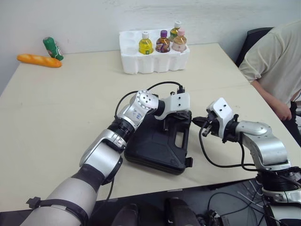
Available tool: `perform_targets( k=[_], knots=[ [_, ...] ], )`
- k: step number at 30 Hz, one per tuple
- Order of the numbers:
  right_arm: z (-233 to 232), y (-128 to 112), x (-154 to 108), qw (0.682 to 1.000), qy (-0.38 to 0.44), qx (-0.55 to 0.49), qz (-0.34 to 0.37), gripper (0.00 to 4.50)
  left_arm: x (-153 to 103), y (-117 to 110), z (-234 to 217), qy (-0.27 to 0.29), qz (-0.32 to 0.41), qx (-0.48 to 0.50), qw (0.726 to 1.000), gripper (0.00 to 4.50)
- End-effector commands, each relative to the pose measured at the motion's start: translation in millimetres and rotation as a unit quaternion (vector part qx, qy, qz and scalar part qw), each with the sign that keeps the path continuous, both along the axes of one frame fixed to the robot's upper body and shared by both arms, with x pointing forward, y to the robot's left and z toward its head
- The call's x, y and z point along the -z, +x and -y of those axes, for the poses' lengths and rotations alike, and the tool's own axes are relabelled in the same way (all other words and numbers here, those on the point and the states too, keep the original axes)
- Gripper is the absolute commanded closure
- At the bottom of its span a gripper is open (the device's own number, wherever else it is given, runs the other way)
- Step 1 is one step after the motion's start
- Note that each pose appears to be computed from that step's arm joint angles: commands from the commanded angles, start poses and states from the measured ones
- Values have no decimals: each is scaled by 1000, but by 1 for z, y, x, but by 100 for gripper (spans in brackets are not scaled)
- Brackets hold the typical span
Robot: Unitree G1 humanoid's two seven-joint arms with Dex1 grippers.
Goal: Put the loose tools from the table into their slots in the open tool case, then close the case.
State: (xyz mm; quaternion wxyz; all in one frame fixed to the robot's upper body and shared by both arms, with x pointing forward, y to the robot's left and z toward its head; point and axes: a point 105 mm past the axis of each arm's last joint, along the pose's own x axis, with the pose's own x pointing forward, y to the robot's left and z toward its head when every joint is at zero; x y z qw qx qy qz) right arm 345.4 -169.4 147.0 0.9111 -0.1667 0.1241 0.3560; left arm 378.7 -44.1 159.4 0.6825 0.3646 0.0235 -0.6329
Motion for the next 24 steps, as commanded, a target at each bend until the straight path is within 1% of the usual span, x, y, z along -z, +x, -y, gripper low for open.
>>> perform_targets(
  k=[1,4,6,8,9,11,12,14,15,16,18,20,22,24],
  knots=[
    [-25,-9,-20,997,2,-61,42,450,57,-3,-21,85,-68,-34,994,447],
    [-16,-12,-20,998,-7,-53,41,450,48,-2,-22,63,-74,-33,995,447],
    [-2,-20,-19,998,-16,-41,37,450,22,-8,-18,12,-90,-6,996,447],
    [8,-31,-18,999,-27,-35,31,450,-4,-19,-17,-32,-97,32,994,447],
    [12,-38,-17,998,-37,-37,30,450,-15,-26,-19,-45,-85,57,994,447],
    [15,-53,-16,997,-53,-48,28,450,-26,-40,-24,-49,-67,95,992,447],
    [15,-62,-16,997,-52,-55,21,450,-30,-51,-27,-48,-71,119,989,447],
    [12,-81,-12,997,-41,-68,-4,450,-36,-82,-34,-53,-113,177,976,447],
    [10,-92,-7,996,-38,-78,-23,450,-37,-98,-38,-51,-140,203,968,447],
    [9,-99,-4,995,-37,-85,-36,450,-37,-109,-41,-49,-157,218,962,447],
    [2,-123,9,989,-35,-116,-79,450,-26,-126,-48,-22,-182,235,955,447],
    [-4,-139,17,985,-32,-134,-107,450,-12,-131,-53,6,-184,232,955,447],
    [-7,-143,23,985,-23,-127,-118,450,4,-128,-53,28,-173,212,961,447],
    [-8,-144,27,985,-18,-120,-126,450,12,-124,-51,39,-165,195,966,447]
  ],
)
